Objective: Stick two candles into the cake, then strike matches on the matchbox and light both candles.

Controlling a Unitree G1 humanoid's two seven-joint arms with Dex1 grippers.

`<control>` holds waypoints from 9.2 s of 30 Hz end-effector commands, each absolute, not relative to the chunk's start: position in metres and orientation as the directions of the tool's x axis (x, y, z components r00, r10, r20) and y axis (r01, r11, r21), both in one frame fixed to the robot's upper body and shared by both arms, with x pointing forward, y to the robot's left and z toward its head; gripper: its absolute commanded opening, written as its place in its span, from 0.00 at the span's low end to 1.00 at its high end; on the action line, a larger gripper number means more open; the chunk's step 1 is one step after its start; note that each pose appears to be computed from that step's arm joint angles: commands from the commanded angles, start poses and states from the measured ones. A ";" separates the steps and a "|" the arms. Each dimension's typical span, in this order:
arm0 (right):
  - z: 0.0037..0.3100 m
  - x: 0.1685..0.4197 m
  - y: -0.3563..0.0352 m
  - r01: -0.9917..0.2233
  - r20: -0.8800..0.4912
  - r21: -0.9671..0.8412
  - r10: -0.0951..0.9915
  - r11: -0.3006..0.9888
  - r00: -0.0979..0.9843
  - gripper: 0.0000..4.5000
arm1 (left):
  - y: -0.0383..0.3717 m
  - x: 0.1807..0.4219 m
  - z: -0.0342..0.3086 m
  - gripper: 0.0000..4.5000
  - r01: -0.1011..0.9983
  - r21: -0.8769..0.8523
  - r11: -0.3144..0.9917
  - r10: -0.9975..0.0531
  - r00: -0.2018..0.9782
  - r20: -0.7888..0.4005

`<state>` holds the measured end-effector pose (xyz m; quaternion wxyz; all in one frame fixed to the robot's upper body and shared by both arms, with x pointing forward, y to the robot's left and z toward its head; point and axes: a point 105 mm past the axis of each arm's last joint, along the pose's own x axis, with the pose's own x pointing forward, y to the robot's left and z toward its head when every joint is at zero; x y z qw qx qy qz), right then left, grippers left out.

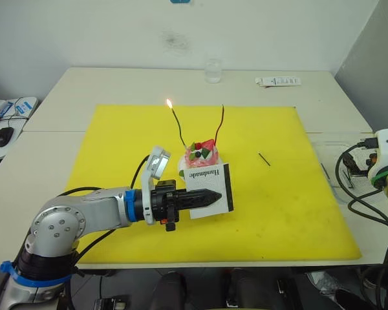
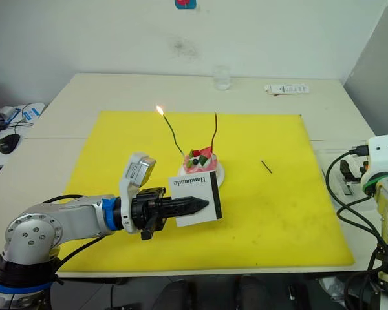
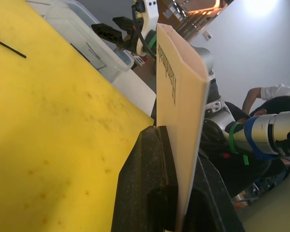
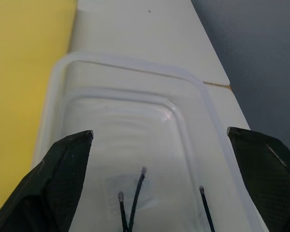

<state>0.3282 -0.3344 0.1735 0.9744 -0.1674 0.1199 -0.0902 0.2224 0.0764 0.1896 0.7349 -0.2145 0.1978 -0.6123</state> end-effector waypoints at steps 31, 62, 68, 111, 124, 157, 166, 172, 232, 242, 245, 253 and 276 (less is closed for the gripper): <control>0.130 0.380 -0.163 -0.464 -0.149 -0.192 0.442 0.865 0.885 0.71 | 0.090 0.218 0.196 0.00 0.829 -0.515 0.218 -0.971 0.235 -0.032; 0.107 0.384 -0.170 -0.412 -0.212 -0.121 0.382 0.903 0.899 0.35 | 0.089 0.214 0.196 0.00 0.830 -0.514 0.217 -0.972 0.230 -0.040; 0.108 0.384 -0.170 -0.411 -0.202 -0.120 0.383 0.904 0.901 0.01 | 0.088 0.213 0.196 0.00 0.831 -0.513 0.213 -0.974 0.225 -0.039; 0.216 0.265 -0.083 -0.902 -0.166 -0.390 0.949 0.188 0.269 0.01 | 0.107 0.249 0.194 0.00 0.768 -0.581 0.271 -0.952 0.302 -0.045; 0.215 0.269 -0.059 -0.884 -0.135 -0.447 0.966 0.139 0.221 0.01 | 0.102 0.248 0.192 0.00 0.767 -0.587 0.259 -0.957 0.285 -0.049; 0.171 0.213 -0.125 -0.935 -0.656 -0.179 0.746 -0.307 -0.120 0.01 | 0.114 0.257 0.196 0.00 0.761 -0.579 0.291 -0.941 0.338 -0.028; 0.239 0.269 -0.074 -0.896 -0.239 -0.443 0.957 0.045 0.166 0.01 | 0.109 0.257 0.197 0.00 0.768 -0.578 0.276 -0.947 0.319 -0.028; 0.241 0.276 -0.058 -0.865 -0.198 -0.496 0.961 0.074 0.196 0.01 | 0.105 0.255 0.198 0.00 0.774 -0.577 0.261 -0.953 0.301 -0.027; 0.235 0.275 -0.050 -0.816 -0.313 -0.576 0.935 -0.045 0.170 0.01 | 0.103 0.254 0.199 0.00 0.782 -0.572 0.246 -0.959 0.280 -0.029; 0.228 0.275 -0.052 -0.818 -0.337 -0.572 0.926 -0.059 0.169 0.01 | 0.103 0.254 0.199 0.00 0.781 -0.574 0.246 -0.959 0.283 -0.026; 0.226 0.279 -0.053 -0.800 -0.344 -0.597 0.919 -0.053 0.195 0.01 | 0.102 0.254 0.199 0.00 0.781 -0.575 0.244 -0.959 0.282 -0.023; 0.226 0.279 -0.049 -0.771 -0.352 -0.632 0.915 -0.076 0.198 0.01 | 0.101 0.254 0.199 0.00 0.782 -0.575 0.242 -0.959 0.282 -0.021; 0.228 0.258 -0.123 -0.872 -0.615 -0.418 0.786 -0.254 0.065 0.01 | 0.106 0.255 0.193 0.00 0.765 -0.591 0.256 -0.955 0.295 -0.033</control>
